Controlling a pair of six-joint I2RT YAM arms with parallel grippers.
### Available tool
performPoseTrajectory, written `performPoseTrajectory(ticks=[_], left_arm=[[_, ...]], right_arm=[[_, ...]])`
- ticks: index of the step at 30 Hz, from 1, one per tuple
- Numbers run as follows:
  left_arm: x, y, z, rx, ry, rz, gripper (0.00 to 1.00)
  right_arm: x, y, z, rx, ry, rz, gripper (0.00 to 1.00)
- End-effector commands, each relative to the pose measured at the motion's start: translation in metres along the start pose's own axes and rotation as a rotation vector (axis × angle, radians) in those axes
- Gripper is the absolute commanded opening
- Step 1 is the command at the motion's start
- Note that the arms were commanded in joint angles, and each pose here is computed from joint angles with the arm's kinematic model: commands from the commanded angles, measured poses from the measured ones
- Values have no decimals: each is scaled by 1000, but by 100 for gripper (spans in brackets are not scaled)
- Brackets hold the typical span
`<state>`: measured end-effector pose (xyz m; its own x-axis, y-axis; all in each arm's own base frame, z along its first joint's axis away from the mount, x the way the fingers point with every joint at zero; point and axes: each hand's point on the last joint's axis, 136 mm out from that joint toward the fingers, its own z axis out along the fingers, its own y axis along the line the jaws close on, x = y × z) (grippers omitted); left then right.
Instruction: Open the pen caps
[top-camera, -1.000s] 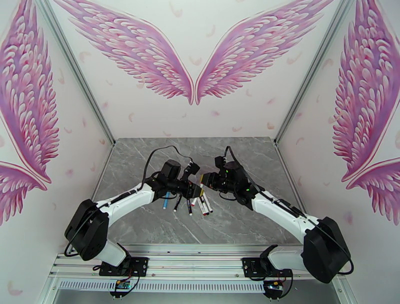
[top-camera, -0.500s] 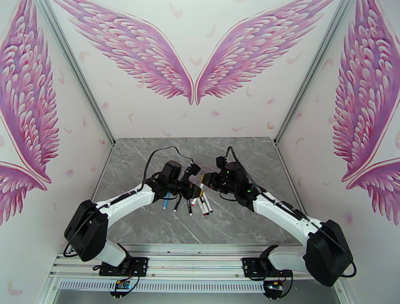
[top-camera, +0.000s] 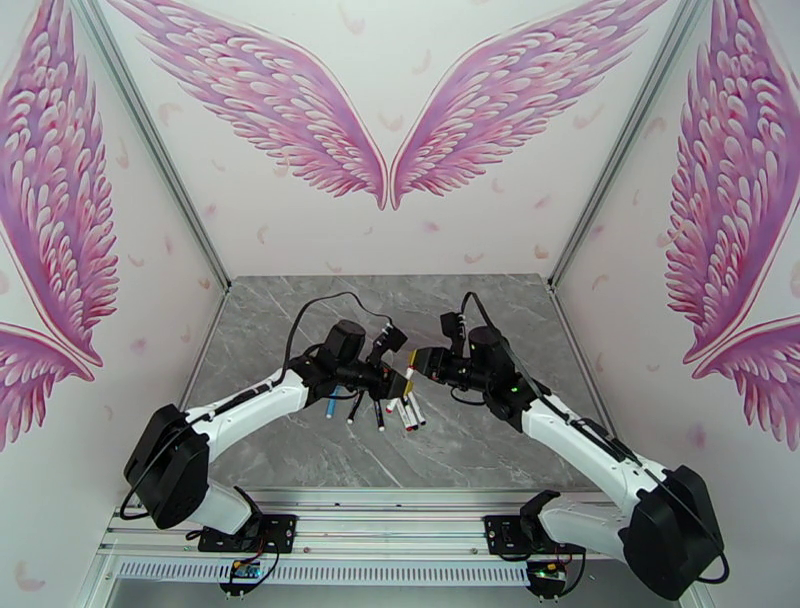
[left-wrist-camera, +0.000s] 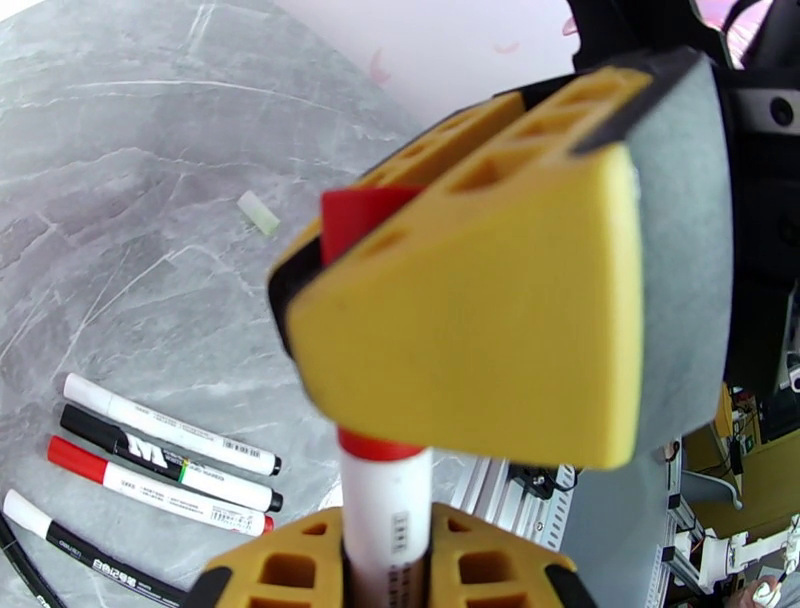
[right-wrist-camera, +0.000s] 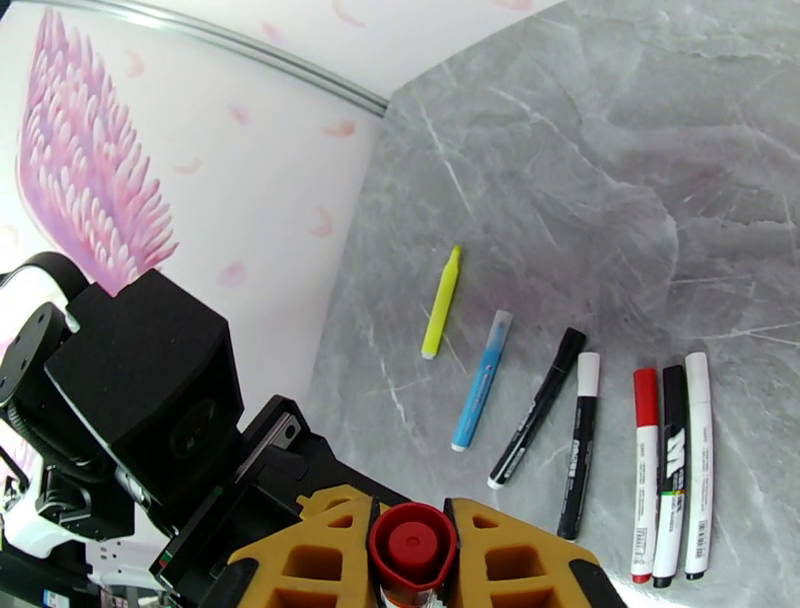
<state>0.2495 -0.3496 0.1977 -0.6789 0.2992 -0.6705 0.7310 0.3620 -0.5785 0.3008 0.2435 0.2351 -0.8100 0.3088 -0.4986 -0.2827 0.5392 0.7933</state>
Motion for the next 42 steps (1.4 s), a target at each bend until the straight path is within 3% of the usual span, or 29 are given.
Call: performPoseTrajectory(ticks=[1,4,7,15,18,22,28,37,42], left_arm=[[20,-8,-4,-26,90,-14,5],[28,0,3,-155,142,28,5],[30,1,11,-242,155,81,5],[26,-20,17,-208,102,125,4],[33,-34,22,-106,120,108,4],[34,-49,17,26,104,67,2],[21,-54,-3,91,31,44,0],[26,-49,-7,77,45,29,0],[23,-33,-2,-37,25,33,0]], right_arm=[[-48,7,-23,29,-193,-73,17],[-57,-12,-29,151,-231,-24,17],[-60,-18,-28,174,-246,15,17],[-71,-34,-38,267,-298,58,16],[-75,-29,-39,228,-308,44,16],[-74,-10,-32,71,-268,-24,18],[-65,9,-32,-43,-228,-112,18],[-68,31,-33,-132,-219,-190,19],[-82,14,-35,-22,-282,-138,18]])
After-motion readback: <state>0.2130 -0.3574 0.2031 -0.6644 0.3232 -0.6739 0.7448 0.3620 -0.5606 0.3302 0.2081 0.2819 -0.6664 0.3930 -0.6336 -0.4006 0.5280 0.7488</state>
